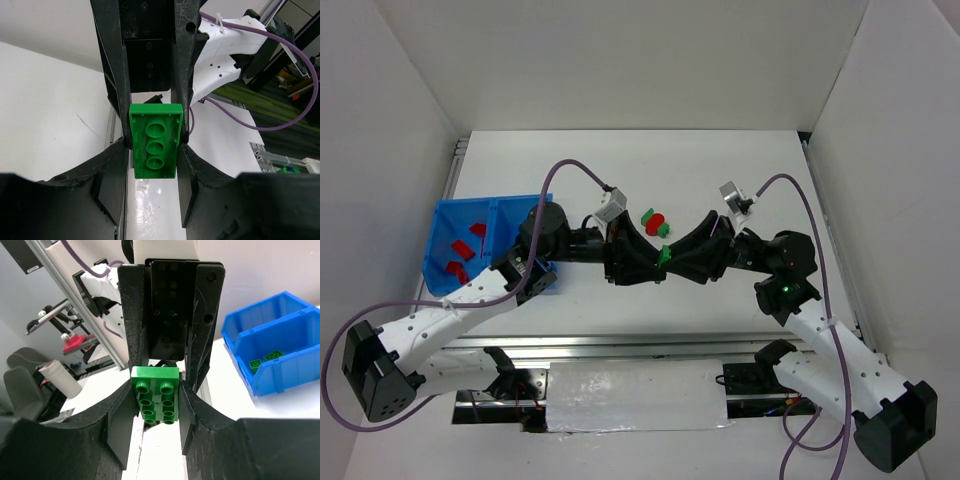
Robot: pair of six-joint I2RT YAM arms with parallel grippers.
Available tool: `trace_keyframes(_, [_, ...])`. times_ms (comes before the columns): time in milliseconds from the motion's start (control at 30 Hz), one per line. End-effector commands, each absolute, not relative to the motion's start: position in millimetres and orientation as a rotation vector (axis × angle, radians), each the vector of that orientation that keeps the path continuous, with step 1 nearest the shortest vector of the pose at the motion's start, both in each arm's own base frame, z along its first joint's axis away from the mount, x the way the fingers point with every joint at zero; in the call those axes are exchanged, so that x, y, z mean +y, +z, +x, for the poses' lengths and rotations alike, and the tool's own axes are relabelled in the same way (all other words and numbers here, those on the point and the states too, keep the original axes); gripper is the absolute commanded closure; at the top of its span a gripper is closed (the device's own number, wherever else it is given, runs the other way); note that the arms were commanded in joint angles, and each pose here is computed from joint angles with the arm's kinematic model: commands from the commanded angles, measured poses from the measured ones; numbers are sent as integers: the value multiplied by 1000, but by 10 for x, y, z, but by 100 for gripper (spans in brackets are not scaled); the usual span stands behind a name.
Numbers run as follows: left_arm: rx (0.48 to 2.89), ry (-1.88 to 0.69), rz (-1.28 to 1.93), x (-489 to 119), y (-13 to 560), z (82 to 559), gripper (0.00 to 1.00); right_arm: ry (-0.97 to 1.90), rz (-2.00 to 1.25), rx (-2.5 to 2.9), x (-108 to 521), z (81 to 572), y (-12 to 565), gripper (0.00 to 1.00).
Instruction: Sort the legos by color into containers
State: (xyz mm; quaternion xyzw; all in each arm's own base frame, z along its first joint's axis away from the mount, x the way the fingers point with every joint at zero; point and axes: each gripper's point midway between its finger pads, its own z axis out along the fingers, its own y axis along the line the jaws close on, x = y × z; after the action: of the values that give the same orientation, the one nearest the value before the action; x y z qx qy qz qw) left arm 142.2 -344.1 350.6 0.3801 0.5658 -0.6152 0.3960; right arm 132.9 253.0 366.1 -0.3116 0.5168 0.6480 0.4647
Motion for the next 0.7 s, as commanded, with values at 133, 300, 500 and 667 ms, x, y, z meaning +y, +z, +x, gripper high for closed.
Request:
trace_keyframes(133, [1265, -1578, 1039, -3437, 3785, 1291, 100, 1531, -752, 1225, 2510, 1361, 3786, 95])
trace_keyframes(300, [1292, -1545, 1025, -3429, 3749, 1334, 100, 1514, -737, 1229, 2504, 1391, 3774, 74])
trace_keyframes(500, [1341, -1503, 990, -3405, 3667, 1426, 100, 1453, -646, 1254, 2464, 1528, 3753, 0])
trace_keyframes(667, [1370, -1484, 933, -3274, 3629, 1553, 100, 1381, -571, 1298, 2420, 1681, 3718, 0])
